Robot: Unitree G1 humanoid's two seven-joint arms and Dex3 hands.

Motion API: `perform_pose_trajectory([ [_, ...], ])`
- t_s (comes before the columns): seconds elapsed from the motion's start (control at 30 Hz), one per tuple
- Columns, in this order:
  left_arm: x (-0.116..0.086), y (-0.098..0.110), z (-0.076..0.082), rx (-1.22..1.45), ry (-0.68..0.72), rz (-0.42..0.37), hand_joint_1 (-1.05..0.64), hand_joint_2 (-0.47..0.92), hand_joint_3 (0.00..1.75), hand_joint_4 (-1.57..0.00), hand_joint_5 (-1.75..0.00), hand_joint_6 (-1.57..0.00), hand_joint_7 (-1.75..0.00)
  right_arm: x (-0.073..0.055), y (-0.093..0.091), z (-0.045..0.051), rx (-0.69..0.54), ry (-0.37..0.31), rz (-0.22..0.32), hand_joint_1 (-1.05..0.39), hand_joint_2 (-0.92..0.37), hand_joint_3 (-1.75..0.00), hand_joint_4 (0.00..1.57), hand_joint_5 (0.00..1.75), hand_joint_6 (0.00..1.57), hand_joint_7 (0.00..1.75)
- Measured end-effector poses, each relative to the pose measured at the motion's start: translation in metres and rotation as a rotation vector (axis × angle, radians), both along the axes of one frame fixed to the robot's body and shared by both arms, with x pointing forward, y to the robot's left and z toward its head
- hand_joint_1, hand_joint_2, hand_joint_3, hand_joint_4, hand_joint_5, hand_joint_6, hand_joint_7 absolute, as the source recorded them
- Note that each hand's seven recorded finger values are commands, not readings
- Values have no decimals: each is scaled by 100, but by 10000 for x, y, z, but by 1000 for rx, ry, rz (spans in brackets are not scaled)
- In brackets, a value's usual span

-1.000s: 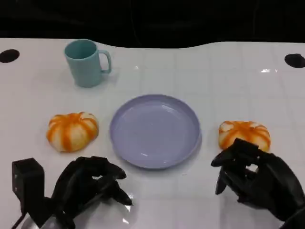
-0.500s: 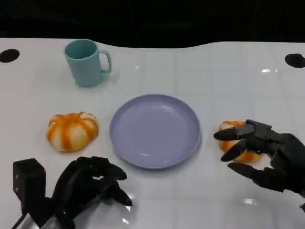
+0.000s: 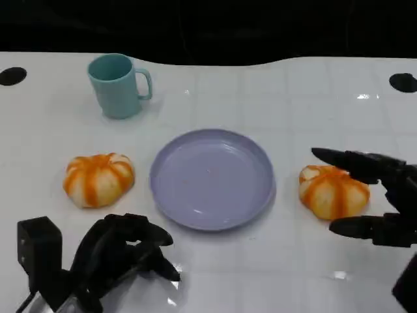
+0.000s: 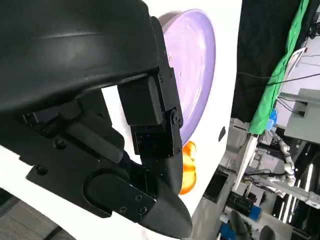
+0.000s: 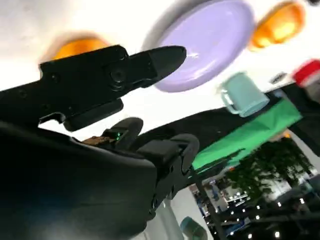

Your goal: Grasp the bread from the table and place it into the plate.

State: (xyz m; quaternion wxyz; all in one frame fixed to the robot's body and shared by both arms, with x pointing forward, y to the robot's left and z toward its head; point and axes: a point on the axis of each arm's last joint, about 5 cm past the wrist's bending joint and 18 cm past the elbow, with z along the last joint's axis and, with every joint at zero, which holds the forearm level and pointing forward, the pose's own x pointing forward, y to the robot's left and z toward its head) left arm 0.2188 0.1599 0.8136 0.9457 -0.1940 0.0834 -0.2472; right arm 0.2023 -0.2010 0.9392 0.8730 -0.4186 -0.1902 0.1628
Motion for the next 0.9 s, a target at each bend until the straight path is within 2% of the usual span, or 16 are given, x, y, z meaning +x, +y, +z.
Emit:
perform_pose_trajectory([
  [0.2,0,-1,0,0,0,0,-105,79,0,-152,-55,-157,-21,-4,-7,46,-135,-53,-59,-79,-88,0,28,14,23,0],
  [0.47,6,-2,0,-1,2,0,-105,78,0,-152,-55,-157,-21,25,60,31,-259,-86,-82,-82,-88,0,27,11,21,0],
  [0.9,33,15,3,-3,7,4,-105,78,0,-152,-55,-157,-21,304,283,-61,-419,-46,-79,-82,-90,0,33,10,22,1],
])
